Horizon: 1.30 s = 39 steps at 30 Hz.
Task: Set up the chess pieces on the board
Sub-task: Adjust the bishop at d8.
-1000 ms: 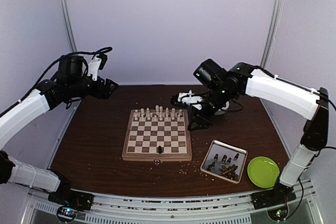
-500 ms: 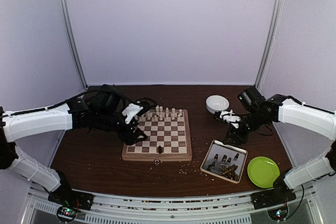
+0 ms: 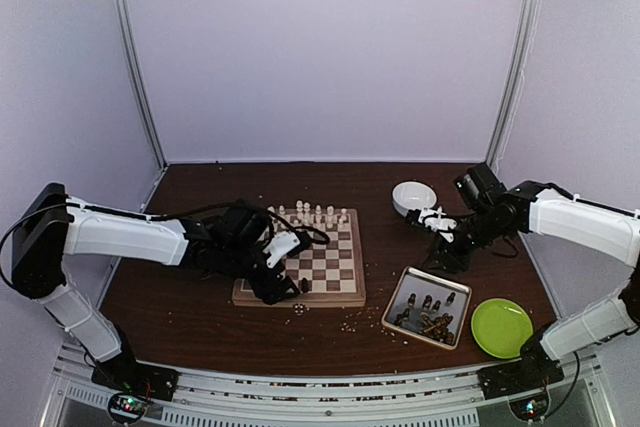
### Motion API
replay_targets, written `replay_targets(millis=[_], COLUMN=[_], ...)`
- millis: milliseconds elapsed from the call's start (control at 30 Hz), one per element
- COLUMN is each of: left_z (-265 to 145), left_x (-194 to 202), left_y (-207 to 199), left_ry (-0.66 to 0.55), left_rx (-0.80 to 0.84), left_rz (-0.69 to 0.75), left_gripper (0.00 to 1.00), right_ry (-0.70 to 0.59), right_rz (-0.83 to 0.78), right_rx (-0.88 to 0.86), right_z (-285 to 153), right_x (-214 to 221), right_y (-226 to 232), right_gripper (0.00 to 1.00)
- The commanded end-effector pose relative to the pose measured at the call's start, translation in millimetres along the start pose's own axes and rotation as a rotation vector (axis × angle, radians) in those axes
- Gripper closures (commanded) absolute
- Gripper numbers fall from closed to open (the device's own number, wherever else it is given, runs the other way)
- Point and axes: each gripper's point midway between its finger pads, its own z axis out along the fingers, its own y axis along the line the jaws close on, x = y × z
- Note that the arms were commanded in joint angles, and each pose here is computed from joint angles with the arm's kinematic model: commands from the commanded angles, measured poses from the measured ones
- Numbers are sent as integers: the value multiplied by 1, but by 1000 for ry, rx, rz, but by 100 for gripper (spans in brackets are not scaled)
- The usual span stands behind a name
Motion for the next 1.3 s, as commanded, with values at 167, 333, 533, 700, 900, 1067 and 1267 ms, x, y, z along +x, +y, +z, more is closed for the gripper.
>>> replay_targets(millis=[167, 333, 533, 700, 900, 1067, 1267], left_z=[19, 29, 35, 37, 36, 15, -27], left_x=[-21, -14, -9, -6, -3, -2, 2], left_y=[21, 20, 19, 24, 22, 9, -2], left_ry=[-103, -81, -75, -63, -51, -58, -36], left_rx=[-97, -88, -76, -104, -95, -64, -65], left_rz=[-12, 3, -6, -10, -16, -34, -42], left_gripper=[28, 28, 28, 28, 29, 29, 28], right_ry=[-2, 4, 18, 22, 31, 30, 33], right_rz=[-15, -18, -19, -16, -13, -14, -15], right_rx=[-8, -5, -17, -24, -32, -34, -37], right_z=[1, 2, 5, 6, 8, 8, 8], right_x=[-4, -3, 0, 0, 2, 2, 2], right_y=[-2, -3, -2, -2, -1, -1, -1], right_gripper=[57, 57, 57, 57, 57, 57, 57])
